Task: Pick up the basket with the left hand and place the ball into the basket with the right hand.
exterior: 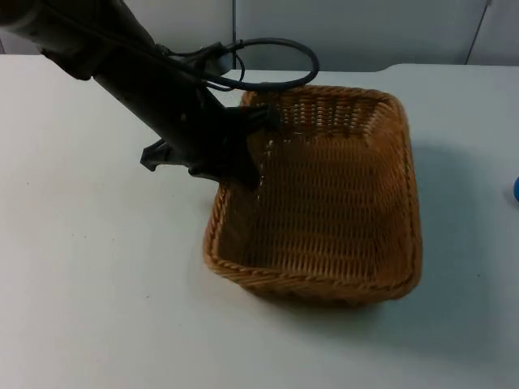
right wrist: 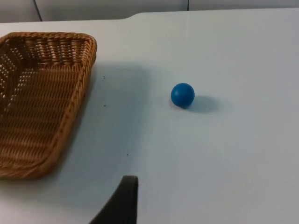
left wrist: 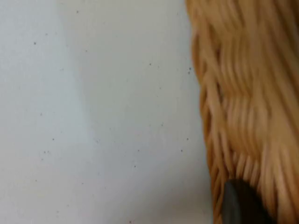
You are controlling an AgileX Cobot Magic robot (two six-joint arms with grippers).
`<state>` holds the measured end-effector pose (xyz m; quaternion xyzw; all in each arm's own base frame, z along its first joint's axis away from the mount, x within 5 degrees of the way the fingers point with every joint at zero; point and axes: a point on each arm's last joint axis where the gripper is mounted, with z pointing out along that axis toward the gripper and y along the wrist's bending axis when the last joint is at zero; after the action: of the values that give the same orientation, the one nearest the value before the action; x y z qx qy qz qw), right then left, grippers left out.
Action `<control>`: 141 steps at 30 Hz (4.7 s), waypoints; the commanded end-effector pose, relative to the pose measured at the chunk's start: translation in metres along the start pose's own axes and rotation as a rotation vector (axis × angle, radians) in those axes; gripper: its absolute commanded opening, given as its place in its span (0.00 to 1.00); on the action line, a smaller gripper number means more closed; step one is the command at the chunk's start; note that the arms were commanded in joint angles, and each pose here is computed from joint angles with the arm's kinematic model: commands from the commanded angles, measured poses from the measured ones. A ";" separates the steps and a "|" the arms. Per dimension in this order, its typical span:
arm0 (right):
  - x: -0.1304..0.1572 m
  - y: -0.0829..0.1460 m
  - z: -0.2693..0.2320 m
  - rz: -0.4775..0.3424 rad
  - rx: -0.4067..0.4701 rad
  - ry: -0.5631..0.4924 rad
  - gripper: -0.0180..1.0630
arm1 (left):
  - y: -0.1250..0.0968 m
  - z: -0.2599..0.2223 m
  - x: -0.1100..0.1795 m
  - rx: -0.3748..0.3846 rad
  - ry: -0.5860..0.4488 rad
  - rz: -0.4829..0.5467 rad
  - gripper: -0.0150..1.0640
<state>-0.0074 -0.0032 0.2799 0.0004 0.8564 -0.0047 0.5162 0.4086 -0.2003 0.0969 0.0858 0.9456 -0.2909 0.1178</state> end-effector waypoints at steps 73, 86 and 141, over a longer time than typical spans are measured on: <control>-0.126 0.003 0.111 0.013 0.013 0.257 0.95 | -0.038 -0.145 0.080 0.054 -0.086 -0.193 0.01; -0.150 0.002 0.244 -0.068 0.060 0.498 0.93 | -0.037 -0.145 0.083 0.040 -0.053 -0.174 0.01; -0.030 -0.008 0.454 -0.114 0.007 0.845 0.53 | -0.034 -0.144 0.082 0.017 -0.067 -0.162 0.01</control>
<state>0.4046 -0.0130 0.0938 -0.0422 0.9927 -0.0344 0.1078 0.2986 -0.1360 0.2041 0.0089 0.9458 -0.3006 0.1223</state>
